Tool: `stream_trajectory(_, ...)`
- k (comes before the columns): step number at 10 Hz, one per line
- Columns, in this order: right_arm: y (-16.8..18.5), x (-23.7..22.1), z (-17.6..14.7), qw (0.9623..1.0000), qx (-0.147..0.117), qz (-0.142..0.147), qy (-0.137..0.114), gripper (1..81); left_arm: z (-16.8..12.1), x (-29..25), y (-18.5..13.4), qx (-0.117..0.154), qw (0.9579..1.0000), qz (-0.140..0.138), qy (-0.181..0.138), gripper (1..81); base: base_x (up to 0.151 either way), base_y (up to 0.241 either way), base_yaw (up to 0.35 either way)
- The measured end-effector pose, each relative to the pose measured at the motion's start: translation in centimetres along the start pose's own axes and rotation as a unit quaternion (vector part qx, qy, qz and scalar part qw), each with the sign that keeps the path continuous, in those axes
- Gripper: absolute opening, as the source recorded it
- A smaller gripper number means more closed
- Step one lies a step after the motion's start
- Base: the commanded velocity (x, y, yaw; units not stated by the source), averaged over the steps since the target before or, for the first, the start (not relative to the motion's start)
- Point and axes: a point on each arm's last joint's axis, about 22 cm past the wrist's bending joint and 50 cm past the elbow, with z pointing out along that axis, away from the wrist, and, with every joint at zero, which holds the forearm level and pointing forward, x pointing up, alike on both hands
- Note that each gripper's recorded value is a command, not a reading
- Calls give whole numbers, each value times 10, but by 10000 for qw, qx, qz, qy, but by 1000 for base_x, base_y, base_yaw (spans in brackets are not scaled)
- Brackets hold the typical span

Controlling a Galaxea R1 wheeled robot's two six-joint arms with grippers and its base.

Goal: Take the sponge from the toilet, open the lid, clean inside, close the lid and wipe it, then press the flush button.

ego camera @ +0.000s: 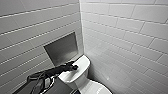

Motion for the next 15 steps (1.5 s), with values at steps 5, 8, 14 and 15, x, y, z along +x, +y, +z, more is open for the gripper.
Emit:
stream_trajectory(5, -2, -4, 1, 10000, 15, 22, -48, 10, 5, 4, -1, -28, 9999, -6, 115, 10, 0, 0, 0)
stream_trajectory(8, -1, -10, 2, 9999, 15, 48, -115, 10, 11, 8, 5, -68, 9999, 12, 133, 10, 0, 0, 0)
stream_trajectory(14, -1, -15, 2, 9999, 15, 60, -135, 10, 19, 17, -1, 228, 9991, 203, 286, 10, 0, 0, 0)
stream_trajectory(15, -2, -22, 1, 9998, 13, 72, -177, 10, 24, 16, 1, 316, 9985, 310, 317, 10, 0, 0, 0)
